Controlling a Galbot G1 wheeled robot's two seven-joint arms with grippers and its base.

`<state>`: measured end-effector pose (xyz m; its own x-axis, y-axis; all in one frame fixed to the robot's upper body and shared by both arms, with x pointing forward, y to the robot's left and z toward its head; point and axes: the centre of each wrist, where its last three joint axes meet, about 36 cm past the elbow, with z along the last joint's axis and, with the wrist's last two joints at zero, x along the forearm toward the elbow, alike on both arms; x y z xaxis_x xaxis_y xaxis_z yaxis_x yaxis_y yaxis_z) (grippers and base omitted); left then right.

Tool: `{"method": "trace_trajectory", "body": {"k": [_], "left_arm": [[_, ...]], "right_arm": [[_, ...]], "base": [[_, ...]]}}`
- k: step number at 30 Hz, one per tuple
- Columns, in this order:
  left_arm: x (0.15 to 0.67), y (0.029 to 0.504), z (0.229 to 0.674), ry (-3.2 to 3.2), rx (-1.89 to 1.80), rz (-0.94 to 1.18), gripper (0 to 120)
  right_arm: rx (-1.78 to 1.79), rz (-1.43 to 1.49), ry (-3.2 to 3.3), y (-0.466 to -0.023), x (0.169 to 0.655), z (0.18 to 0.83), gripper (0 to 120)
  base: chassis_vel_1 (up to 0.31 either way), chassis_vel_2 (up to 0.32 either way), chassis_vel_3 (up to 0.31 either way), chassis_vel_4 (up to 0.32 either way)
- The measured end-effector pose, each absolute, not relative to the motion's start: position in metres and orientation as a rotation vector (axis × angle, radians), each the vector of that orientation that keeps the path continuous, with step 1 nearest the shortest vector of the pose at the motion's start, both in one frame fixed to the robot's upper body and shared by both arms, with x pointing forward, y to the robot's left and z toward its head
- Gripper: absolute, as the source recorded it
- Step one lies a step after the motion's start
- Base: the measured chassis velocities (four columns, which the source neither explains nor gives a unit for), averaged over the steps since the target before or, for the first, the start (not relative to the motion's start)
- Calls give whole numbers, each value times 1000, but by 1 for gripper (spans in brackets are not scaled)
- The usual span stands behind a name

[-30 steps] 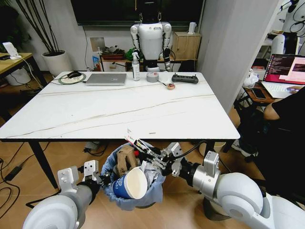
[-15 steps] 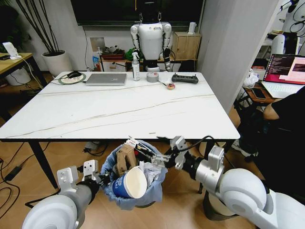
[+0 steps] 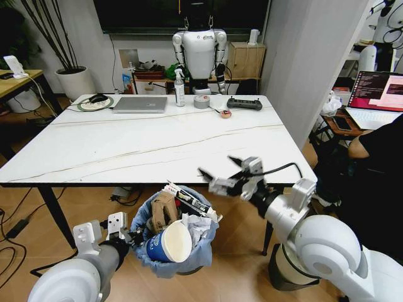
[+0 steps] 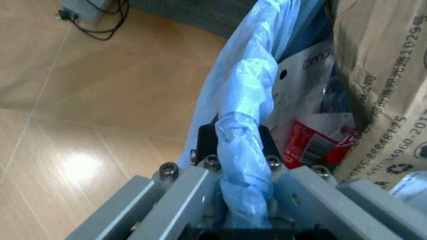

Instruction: Pick up the trash bin and place the trash from the table into it.

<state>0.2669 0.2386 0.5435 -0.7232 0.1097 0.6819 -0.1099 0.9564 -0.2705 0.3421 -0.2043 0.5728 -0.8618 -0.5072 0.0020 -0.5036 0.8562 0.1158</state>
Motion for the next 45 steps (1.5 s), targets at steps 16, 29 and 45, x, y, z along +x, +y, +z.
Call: {"method": "trace_trajectory", "body": {"k": [16,29,45], "left_arm": [[263,236,539,-2369,3,339,0],[262,237,539,-2370,18,327,0],[264,242,542,-2384,22,282,0]], "right_arm": [[156,-196,-3090,-215,293,528,100],[-44,-48,-3096,-197,267,487,100],[-53,-72,-3066,-206,265,473,100]], "base": [[0,0,0,0],[0,0,0,0],[0,0,0,0]]}}
